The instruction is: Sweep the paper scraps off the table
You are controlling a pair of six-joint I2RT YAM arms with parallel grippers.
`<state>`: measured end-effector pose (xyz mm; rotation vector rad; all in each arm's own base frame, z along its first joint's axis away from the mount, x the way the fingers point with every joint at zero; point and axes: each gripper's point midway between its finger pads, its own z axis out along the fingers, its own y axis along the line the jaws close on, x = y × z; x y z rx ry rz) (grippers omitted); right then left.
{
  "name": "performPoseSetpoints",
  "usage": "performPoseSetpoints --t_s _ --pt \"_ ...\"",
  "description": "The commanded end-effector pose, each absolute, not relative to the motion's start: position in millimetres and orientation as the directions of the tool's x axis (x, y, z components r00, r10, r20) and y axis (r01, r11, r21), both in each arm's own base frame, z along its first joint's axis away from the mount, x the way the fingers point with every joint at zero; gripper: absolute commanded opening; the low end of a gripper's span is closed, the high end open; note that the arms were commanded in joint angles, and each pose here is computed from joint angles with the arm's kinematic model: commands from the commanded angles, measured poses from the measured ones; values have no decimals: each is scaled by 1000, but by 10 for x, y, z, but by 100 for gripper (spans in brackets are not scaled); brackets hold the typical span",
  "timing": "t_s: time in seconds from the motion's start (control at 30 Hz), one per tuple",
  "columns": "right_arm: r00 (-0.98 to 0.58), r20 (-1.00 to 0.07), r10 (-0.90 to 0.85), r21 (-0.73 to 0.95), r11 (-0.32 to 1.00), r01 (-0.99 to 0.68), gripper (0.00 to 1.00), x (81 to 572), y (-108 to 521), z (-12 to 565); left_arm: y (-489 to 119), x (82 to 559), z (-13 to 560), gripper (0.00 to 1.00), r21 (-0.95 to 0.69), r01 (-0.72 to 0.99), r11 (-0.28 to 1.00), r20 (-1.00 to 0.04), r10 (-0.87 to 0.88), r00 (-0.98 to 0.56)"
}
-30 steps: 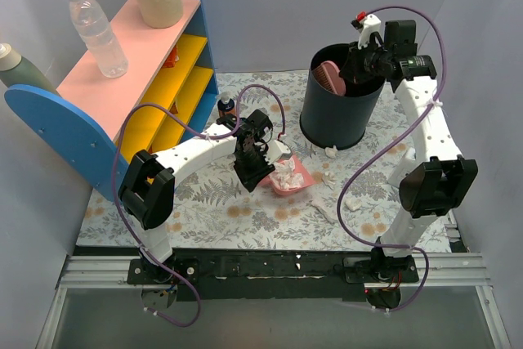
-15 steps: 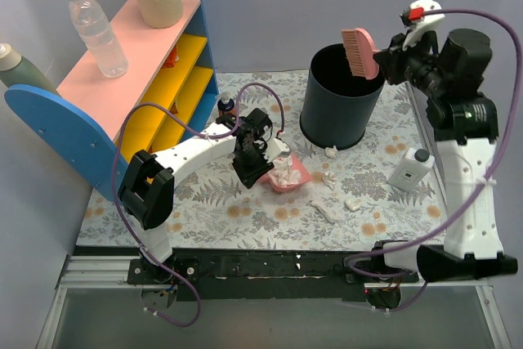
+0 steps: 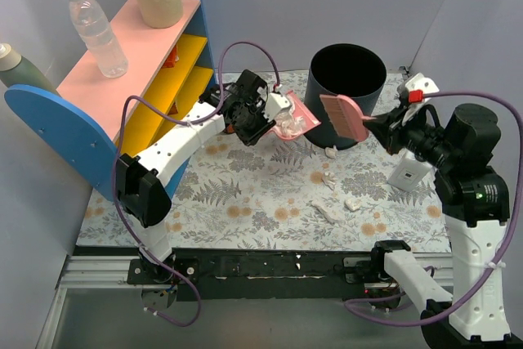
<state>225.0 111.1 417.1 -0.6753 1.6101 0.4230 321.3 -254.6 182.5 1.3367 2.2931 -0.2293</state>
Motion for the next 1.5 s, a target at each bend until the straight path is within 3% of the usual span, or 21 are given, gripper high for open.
performPoseSetpoints --t_s 0.0,0.13,0.37,0.73,1.47 --pt "-106 -973 -204 -87 753 -652 1 2040 1082 3828 -2571 3448 2294 0 135 806 576 -569 711 -413" --pt "-173 -970 -172 -22 768 -640 1 1959 1052 3587 -2770 3634 2360 0 104 799 592 -576 691 -436" --pt "-288 -949 -130 80 784 -616 1 1915 1039 3251 -2975 4049 2810 0 174 762 624 -689 630 -359" --pt "-454 -888 -68 236 781 -578 1 1898 1071 2696 -2984 4484 3167 0 323 662 677 -758 604 -248" --pt "-574 -819 -8 376 747 -548 1 1866 1138 2151 -3302 5233 3391 0 440 488 754 -841 537 -72"
